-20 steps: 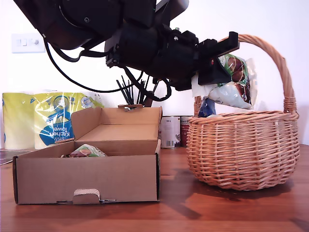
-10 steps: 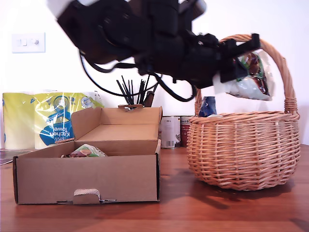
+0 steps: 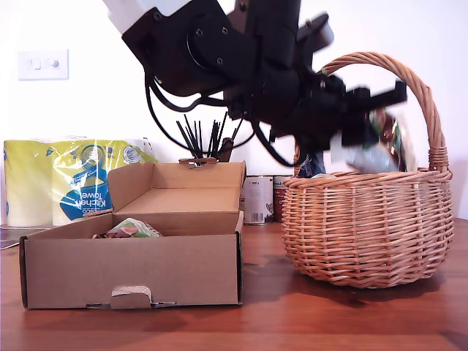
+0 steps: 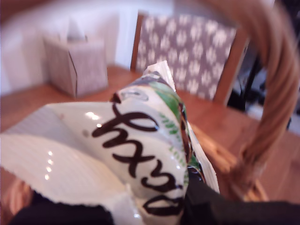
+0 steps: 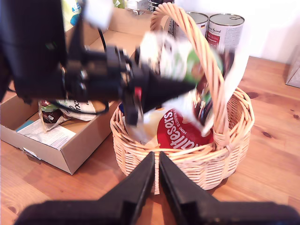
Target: Move the bags of Easter eggs from the cardboard box on the left into the woven basket on the right side.
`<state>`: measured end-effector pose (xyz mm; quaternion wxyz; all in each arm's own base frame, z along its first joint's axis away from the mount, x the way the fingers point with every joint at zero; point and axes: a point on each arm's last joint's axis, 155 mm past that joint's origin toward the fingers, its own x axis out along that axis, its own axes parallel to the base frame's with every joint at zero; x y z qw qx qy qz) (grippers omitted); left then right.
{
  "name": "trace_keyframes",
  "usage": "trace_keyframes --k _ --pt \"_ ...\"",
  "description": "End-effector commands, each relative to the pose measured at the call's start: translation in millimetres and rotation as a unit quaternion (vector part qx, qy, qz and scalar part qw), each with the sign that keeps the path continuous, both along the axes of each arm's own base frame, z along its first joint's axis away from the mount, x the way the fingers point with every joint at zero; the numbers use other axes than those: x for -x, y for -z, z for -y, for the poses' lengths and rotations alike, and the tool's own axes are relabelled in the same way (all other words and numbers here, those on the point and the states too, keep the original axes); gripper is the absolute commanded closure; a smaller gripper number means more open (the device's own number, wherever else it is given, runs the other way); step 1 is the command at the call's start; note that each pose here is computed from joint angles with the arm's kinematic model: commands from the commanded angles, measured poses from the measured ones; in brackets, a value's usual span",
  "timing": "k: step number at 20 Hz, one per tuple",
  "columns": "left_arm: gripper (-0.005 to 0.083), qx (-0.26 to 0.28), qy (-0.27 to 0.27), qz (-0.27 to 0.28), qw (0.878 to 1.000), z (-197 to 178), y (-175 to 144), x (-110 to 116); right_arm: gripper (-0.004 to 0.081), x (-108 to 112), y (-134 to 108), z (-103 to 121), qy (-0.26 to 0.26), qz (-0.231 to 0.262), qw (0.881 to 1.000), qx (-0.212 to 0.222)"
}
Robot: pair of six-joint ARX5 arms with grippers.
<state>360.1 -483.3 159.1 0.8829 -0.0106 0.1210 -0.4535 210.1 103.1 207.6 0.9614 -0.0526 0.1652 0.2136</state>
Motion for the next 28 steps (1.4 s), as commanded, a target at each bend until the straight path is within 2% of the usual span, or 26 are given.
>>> trace_keyframes --k 1,2,3,4,6,7,8,12,16,18,21,22,24,25,28 --pt "0.0746 -0.019 0.003 -0.015 1.000 3.1 21.8 4.2 0.0782 0.2 3.5 -1.3 -0.002 -0.002 1.000 0.001" --pt "0.0730 -0.021 0.004 -0.017 1.000 3.0 23.1 4.6 0.0782 0.2 3.4 -1.3 -0.003 -0.002 1.000 0.001" --pt "0.0674 -0.021 0.004 -0.017 1.000 3.0 23.2 4.6 0.0782 0.2 3.5 -1.3 -0.002 -0.002 1.000 0.001" --pt "0.0570 -0.020 0.006 -0.016 1.000 4.3 22.5 6.2 0.0782 0.2 3.5 -1.3 -0.002 -0.002 1.000 0.001" --pt "0.0260 -0.019 0.006 -0.015 1.000 5.0 21.4 6.5 0.0782 0.2 3.5 -1.3 -0.002 -0.002 1.000 0.001" --pt "0.0162 -0.020 0.006 -0.016 1.000 5.2 21.9 6.9 0.0782 0.2 3.5 -1.3 -0.002 -0.002 1.000 0.001" --pt "0.0135 -0.024 0.007 -0.019 1.000 4.7 24.1 7.3 0.0782 0.2 3.5 -1.3 -0.002 -0.002 1.000 0.000" --pt "0.0138 -0.050 0.007 -0.020 0.999 -3.3 18.5 8.4 0.0782 0.3 3.6 -1.3 -0.003 -0.002 1.000 0.001" --pt "0.0218 -0.065 0.010 -0.005 0.998 -19.4 -22.3 15.5 0.0782 0.3 3.5 -1.3 -0.003 -0.002 1.000 0.000" --pt "0.0291 -0.074 0.011 -0.001 0.997 -29.1 -40.6 21.9 0.0782 0.2 3.5 -1.3 -0.002 -0.002 1.000 0.001" --pt "0.0466 -0.112 0.012 -0.013 0.994 -51.2 -47.6 30.7 0.0782 0.3 3.5 -1.3 -0.003 -0.002 1.000 0.001" --pt "0.0548 -0.129 0.009 -0.027 0.991 -61.5 -44.4 33.2 0.0782 0.2 3.5 -1.3 -0.002 -0.002 1.000 0.001" --pt "0.0768 -0.169 0.000 -0.057 0.984 -87.0 -34.9 35.5 0.0782 0.2 3.5 -1.3 -0.003 -0.002 1.000 0.001" --pt "0.0796 -0.179 -0.005 -0.064 0.982 -97.7 -31.3 34.9 0.0782 0.2 3.5 -1.3 -0.003 -0.002 1.000 0.001" --pt "0.0794 -0.166 -0.029 -0.058 0.984 -127.2 -22.5 30.7 0.0782 0.3 3.7 -1.1 -0.002 -0.003 1.000 0.001"
